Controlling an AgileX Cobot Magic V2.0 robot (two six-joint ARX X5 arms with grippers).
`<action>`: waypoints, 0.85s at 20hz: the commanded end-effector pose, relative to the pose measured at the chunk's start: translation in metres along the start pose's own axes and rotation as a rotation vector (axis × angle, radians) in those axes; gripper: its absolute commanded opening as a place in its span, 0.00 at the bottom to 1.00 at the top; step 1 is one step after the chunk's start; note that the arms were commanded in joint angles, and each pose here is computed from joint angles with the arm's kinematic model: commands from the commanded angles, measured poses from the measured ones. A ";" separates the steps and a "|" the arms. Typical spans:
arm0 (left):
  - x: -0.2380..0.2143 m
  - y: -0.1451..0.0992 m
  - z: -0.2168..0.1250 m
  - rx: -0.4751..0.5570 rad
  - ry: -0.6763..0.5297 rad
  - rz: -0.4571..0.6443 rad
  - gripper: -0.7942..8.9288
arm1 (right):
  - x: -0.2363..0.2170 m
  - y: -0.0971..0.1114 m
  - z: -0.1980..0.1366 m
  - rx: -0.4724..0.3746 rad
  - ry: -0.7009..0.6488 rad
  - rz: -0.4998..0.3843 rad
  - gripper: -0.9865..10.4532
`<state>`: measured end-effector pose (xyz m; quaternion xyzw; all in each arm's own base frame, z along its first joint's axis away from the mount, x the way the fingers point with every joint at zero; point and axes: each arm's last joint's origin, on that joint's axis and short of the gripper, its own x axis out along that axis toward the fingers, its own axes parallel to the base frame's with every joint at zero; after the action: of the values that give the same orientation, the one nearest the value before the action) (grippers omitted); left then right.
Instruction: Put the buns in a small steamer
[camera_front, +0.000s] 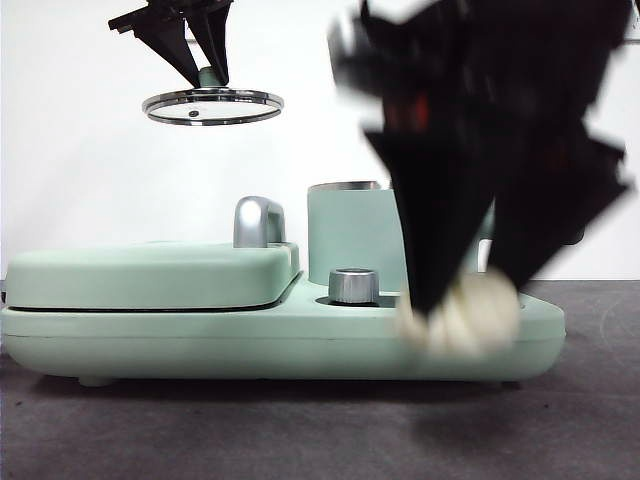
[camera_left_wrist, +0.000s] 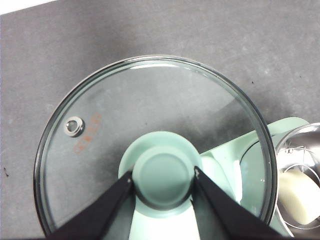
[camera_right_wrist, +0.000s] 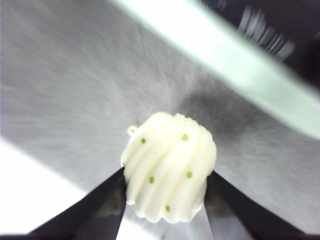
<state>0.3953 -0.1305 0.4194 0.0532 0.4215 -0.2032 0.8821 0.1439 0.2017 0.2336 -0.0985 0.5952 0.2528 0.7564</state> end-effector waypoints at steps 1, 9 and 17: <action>-0.012 -0.004 0.001 -0.001 -0.023 -0.007 0.20 | -0.035 0.001 0.018 0.000 0.006 0.011 0.28; -0.012 -0.004 0.001 0.000 -0.023 -0.008 0.20 | -0.105 -0.046 0.093 0.027 -0.103 -0.032 0.28; -0.012 -0.004 0.001 0.000 -0.024 -0.008 0.20 | -0.069 -0.084 0.162 0.038 -0.072 -0.088 0.28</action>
<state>0.3952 -0.1308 0.4194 0.0534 0.4215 -0.2035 0.8821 0.3095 0.1803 0.3304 -0.0903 0.5721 0.2015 0.7899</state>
